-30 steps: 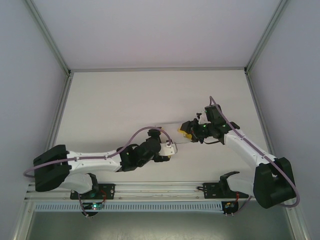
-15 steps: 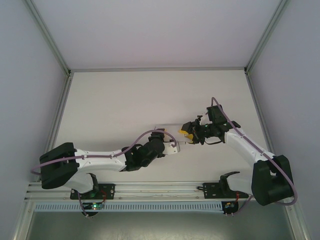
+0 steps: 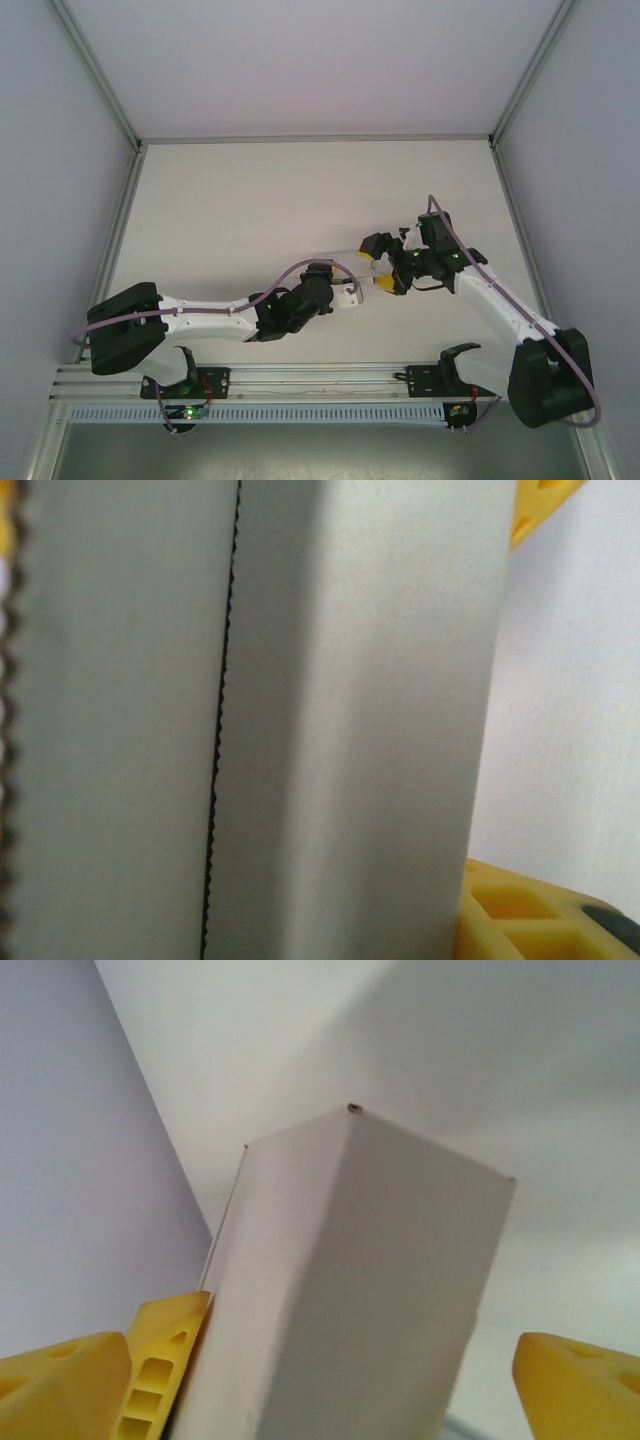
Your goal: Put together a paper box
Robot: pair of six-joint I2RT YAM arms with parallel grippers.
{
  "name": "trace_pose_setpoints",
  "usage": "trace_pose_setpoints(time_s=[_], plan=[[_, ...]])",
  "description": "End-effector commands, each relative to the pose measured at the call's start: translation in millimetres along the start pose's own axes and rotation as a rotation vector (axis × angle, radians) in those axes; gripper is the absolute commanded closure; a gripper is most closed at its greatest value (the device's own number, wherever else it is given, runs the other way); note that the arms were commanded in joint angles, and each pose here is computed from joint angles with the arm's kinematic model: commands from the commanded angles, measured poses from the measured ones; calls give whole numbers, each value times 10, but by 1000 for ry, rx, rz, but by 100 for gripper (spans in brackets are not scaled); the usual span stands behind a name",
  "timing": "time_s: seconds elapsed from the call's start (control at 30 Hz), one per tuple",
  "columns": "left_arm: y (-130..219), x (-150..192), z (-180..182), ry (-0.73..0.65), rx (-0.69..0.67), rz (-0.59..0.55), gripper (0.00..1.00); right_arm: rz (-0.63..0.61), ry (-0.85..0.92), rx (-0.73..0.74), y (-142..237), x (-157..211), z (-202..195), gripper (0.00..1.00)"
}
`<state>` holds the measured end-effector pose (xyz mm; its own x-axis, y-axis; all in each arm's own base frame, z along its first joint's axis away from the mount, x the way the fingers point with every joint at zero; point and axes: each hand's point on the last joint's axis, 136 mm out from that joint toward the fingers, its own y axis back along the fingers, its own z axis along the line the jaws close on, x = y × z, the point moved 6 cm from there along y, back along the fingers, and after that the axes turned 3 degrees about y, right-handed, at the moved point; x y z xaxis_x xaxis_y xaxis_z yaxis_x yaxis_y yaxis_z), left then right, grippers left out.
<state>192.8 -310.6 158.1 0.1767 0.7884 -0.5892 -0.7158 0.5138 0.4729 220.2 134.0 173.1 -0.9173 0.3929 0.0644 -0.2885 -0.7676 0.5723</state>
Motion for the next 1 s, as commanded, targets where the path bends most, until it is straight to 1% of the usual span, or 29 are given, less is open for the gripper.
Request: trace_pose_setpoints(time_s=[0.0,0.07,0.13,0.17,0.23,0.27,0.33,0.4,0.47,0.57,0.67,0.73,0.87,0.97], plan=[[45,-46,81,71,19,14,66,-270,92,51,164,-142,-112,1],[108,32,80,101,87,46,66,-349,126,46,289,-130,-104,2],[178,83,108,157,162,67,65,-408,227,27,431,-100,-26,1],[226,101,100,172,232,76,65,-451,297,17,497,-96,20,2],[306,133,105,210,325,96,65,-551,424,-50,600,-95,114,1],[353,160,86,208,386,117,64,-599,469,-102,629,-94,152,1],[440,246,26,200,504,186,62,-658,553,-204,660,-72,221,1],[476,313,-39,192,585,234,63,-631,633,-206,662,-26,273,1],[443,345,-56,199,607,275,66,-581,715,-186,640,23,315,1],[406,356,-66,226,672,321,68,-507,845,-211,582,114,379,2],[365,385,-37,228,691,383,67,-418,973,-249,498,247,421,6],[332,434,-49,230,713,411,67,-375,1030,-238,416,309,401,10],[238,506,-52,246,718,428,65,-285,1086,-189,232,418,332,15],[175,515,-40,273,719,418,65,-232,1110,-154,116,480,282,22]])
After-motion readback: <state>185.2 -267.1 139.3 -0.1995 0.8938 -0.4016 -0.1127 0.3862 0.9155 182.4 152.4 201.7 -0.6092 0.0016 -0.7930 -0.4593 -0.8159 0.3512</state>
